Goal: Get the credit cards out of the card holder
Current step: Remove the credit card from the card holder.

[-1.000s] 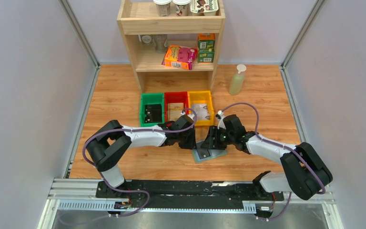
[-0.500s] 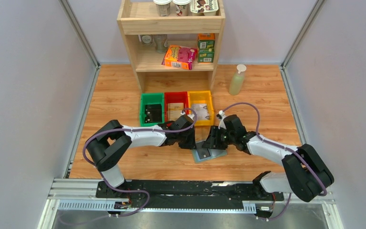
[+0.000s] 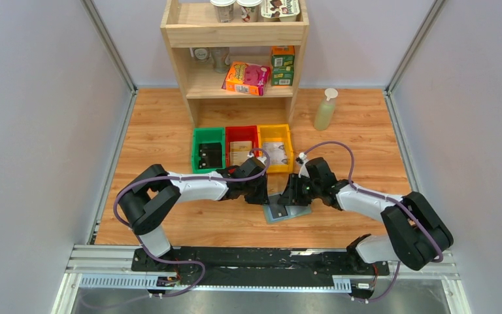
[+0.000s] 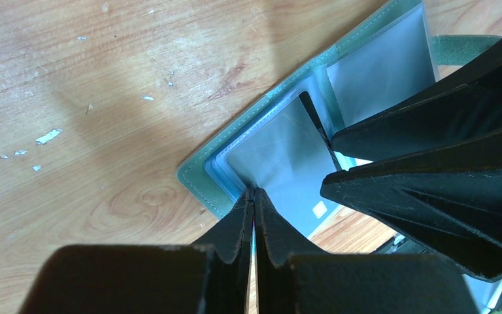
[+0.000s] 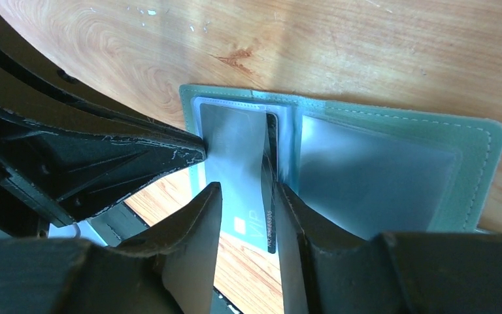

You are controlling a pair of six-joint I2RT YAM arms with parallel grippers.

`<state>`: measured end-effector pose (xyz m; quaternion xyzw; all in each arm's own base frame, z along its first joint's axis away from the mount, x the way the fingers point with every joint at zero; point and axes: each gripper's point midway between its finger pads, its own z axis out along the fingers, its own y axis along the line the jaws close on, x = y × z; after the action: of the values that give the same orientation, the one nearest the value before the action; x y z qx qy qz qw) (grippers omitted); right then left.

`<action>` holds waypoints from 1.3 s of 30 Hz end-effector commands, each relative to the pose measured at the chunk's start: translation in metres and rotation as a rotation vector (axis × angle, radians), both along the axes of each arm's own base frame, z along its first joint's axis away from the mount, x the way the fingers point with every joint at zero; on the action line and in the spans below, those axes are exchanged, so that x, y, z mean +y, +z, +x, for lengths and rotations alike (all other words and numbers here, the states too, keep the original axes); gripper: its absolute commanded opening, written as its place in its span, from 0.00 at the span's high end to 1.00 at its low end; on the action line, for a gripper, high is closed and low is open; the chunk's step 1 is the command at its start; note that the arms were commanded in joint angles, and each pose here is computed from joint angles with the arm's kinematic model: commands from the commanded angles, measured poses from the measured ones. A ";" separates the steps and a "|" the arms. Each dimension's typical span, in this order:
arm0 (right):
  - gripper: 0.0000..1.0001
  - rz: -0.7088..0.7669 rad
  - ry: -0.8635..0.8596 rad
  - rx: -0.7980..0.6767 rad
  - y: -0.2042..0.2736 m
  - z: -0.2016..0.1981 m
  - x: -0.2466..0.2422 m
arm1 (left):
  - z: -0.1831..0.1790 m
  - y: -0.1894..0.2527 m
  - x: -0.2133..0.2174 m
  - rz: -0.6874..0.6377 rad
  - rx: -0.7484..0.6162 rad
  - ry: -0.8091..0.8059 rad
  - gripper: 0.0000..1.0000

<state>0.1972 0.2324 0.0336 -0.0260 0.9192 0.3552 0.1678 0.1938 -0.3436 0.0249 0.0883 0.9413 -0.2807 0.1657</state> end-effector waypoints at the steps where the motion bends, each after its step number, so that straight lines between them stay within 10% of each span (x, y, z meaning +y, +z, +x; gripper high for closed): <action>1: 0.60 -0.018 -0.021 -0.043 0.008 0.008 -0.002 | -0.012 -0.017 0.009 0.044 0.040 -0.023 0.94; 28: 0.67 0.263 0.111 -0.103 0.054 -0.005 0.031 | -0.014 -0.018 0.008 0.043 0.046 -0.029 0.98; 39: 0.77 0.124 -0.011 -0.069 0.023 0.007 0.000 | -0.012 -0.017 0.008 0.040 0.042 -0.025 1.00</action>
<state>0.1922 0.2358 0.0594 -0.0335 0.8891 0.4171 0.1855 0.1935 -0.3429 0.0244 0.0875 0.9411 -0.2838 0.1619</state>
